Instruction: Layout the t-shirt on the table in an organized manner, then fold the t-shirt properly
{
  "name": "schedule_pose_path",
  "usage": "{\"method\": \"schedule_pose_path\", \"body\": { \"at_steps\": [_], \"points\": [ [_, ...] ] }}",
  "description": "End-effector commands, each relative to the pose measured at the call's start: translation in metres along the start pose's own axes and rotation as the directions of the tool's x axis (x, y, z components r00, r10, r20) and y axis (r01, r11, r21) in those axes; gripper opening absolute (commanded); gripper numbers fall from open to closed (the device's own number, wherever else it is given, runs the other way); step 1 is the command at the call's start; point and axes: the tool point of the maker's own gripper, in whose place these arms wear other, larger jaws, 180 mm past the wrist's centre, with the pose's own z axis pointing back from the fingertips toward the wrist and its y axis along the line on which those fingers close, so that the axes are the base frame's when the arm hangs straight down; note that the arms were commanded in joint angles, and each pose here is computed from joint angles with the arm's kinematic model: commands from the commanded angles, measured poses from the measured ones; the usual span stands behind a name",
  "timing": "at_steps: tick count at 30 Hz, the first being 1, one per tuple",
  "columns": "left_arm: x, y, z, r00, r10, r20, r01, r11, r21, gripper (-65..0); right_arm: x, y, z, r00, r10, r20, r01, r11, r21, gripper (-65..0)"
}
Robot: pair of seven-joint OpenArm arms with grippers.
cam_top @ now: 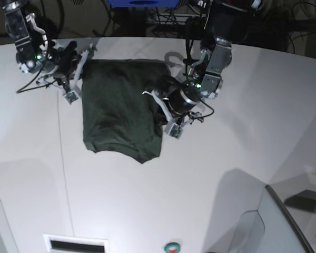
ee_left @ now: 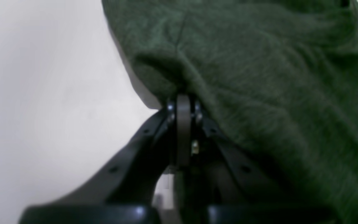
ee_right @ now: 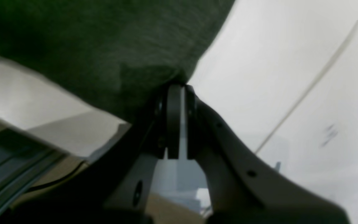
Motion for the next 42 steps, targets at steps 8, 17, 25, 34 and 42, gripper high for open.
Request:
{"method": "schedule_pose_path", "body": {
  "at_steps": [8,17,25,34,42],
  "points": [
    [0.048,0.012,0.017,0.989,-0.003,0.149,-0.003,0.999,0.043,-65.0,0.009,-0.029,0.012,0.997,-0.052,0.051,0.055,0.996,-0.065,-62.9],
    [0.026,0.019,0.082,0.981,0.012,0.193,-0.035,0.992,0.119,-65.0,0.017,-0.026,0.044,0.992,-0.044,0.119,0.055,0.994,-0.09,-62.9],
    [-0.054,-0.02,0.135,0.998,0.038,0.043,-0.042,0.996,0.081,-65.0,0.013,0.009,0.066,0.974,-0.028,0.225,0.038,0.999,-0.038,-62.9],
    [-0.109,-0.042,0.219,0.997,-0.036,-0.074,0.037,0.999,0.014,-65.0,-0.047,0.034,0.085,0.994,-0.011,0.105,0.01,1.0,0.009,-62.9],
    [-0.199,-0.065,0.28,0.941,-0.028,-0.336,0.01,0.998,-0.056,-65.0,-0.137,0.052,0.109,0.993,0.019,-0.121,-0.011,0.998,0.063,-62.9]
  ]
}}
